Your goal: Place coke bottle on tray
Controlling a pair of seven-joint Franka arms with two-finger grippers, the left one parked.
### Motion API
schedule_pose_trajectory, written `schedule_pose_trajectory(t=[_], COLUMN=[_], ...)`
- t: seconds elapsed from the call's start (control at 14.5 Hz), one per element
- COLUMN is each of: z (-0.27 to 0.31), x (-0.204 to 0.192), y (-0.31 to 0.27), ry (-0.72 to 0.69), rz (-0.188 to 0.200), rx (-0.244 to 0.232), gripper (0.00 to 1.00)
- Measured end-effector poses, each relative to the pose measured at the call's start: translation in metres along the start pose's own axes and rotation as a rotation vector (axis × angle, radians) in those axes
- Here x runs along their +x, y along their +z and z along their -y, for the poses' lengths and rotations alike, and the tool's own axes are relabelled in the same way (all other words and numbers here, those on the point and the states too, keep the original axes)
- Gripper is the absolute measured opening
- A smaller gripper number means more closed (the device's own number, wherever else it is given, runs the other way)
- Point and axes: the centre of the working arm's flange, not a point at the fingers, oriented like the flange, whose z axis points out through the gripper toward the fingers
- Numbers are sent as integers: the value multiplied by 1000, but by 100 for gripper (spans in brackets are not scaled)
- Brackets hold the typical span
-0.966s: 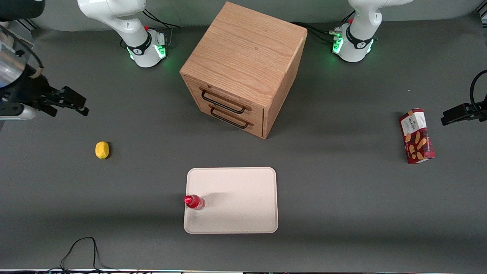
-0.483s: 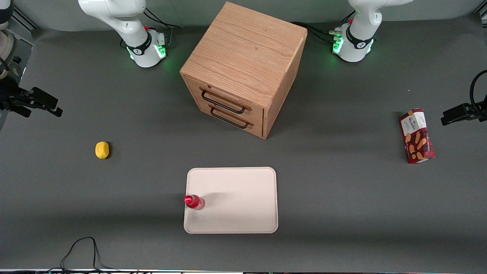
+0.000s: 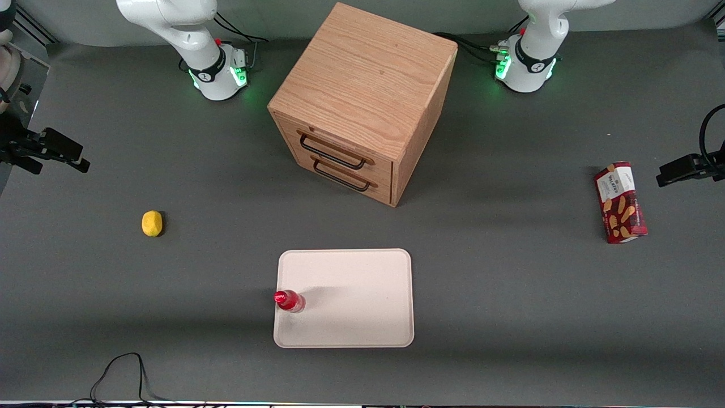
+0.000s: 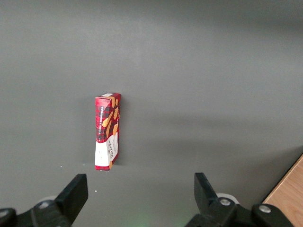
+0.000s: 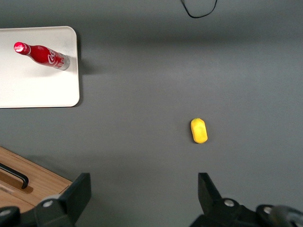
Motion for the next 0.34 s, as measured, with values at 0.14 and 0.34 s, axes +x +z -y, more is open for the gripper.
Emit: schedule_pose_trajectory(t=[0.14, 0.34], z=[-1, 0], x=[0, 0], y=[0, 0], ry=[1, -1], rz=[0, 0], rx=[0, 0], gripper=[100, 100])
